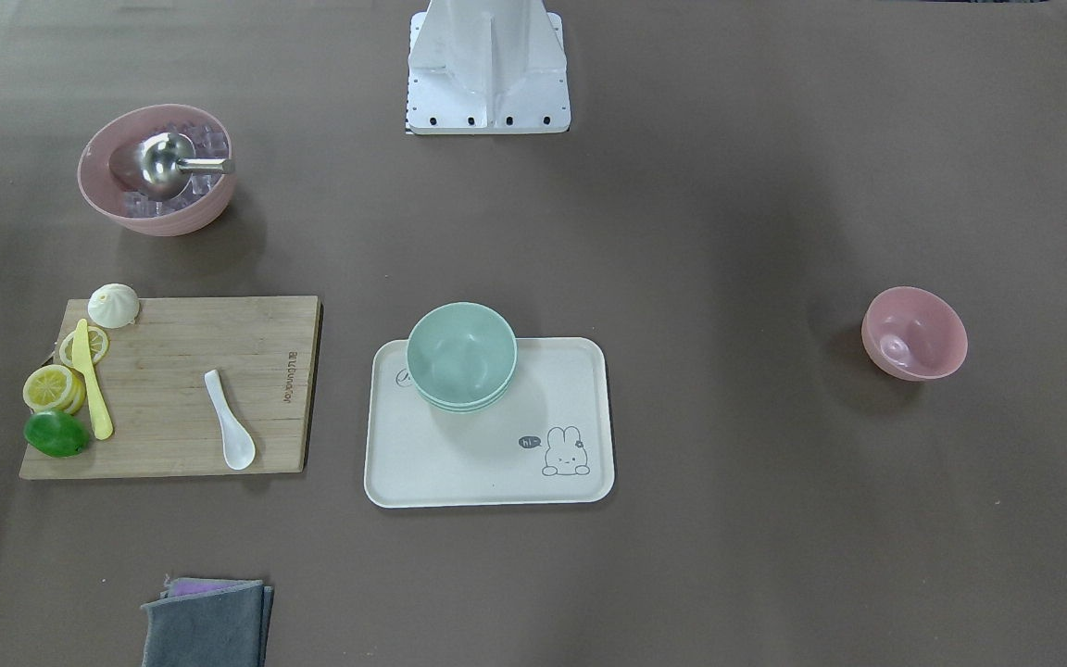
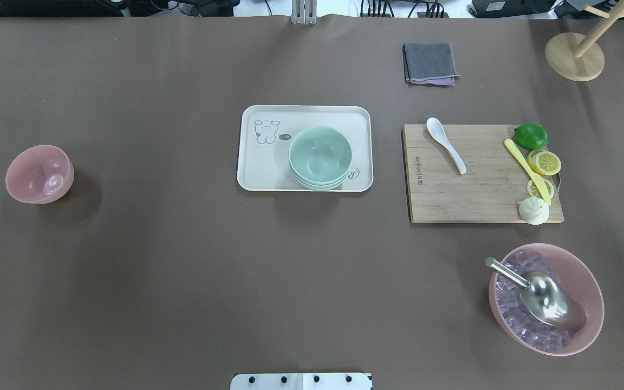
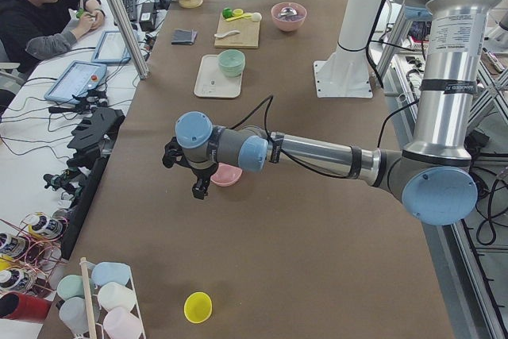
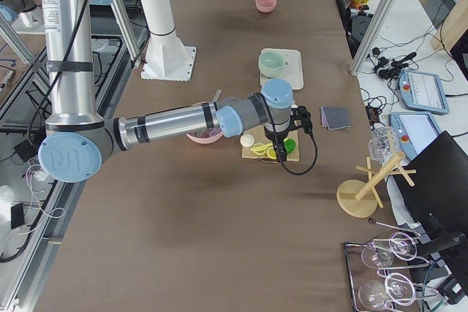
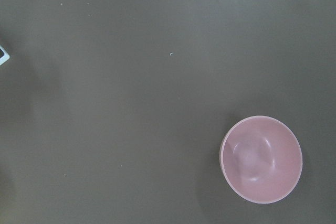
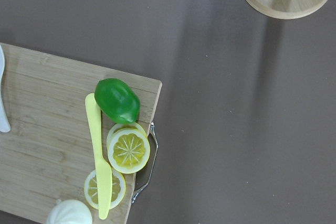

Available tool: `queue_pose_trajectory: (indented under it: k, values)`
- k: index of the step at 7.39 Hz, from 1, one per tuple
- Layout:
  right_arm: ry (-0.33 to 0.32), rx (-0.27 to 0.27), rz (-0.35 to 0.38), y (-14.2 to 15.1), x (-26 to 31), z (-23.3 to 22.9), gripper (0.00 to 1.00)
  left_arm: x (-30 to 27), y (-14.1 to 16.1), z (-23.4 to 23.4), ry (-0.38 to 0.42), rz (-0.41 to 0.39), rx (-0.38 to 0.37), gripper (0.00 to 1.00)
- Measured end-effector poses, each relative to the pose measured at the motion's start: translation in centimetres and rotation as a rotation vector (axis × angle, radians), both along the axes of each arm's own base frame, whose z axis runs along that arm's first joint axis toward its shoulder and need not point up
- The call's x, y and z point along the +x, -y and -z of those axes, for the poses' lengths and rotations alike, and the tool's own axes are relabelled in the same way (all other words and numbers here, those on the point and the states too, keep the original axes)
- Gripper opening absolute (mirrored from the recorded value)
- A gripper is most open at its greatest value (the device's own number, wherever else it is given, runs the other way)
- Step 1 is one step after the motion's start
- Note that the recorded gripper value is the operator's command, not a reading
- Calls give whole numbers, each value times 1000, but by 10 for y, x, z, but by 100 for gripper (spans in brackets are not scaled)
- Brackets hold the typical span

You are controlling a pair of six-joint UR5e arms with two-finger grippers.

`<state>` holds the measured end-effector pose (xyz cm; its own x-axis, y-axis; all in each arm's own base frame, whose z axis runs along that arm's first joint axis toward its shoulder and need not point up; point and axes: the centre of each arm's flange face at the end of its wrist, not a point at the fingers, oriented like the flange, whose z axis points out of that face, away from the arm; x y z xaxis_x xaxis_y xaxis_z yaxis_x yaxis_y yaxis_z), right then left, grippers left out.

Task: Stack pink bowl on green and place spoon
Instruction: 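Move the left gripper down to the pink bowl and grasp its rim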

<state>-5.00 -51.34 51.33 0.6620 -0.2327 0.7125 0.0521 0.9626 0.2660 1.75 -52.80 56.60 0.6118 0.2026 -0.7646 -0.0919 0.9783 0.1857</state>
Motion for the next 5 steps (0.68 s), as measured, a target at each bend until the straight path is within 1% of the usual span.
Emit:
queue_pose_trajectory:
  k: [1, 2, 3, 5]
  values:
    - [-25, -5, -13, 3, -18, 10, 100, 22, 1, -4, 41, 13, -30, 99]
    - [-50, -9, -28, 5, -37, 19, 100, 44, 2, -9, 57, 28, -52, 99]
    - [-69, -13, -42, 6, -54, 26, 100, 65, 4, -21, 53, 42, -61, 98]
    - [-84, -14, -53, 7, -68, 33, 100, 104, 10, -38, 19, 73, -59, 96]
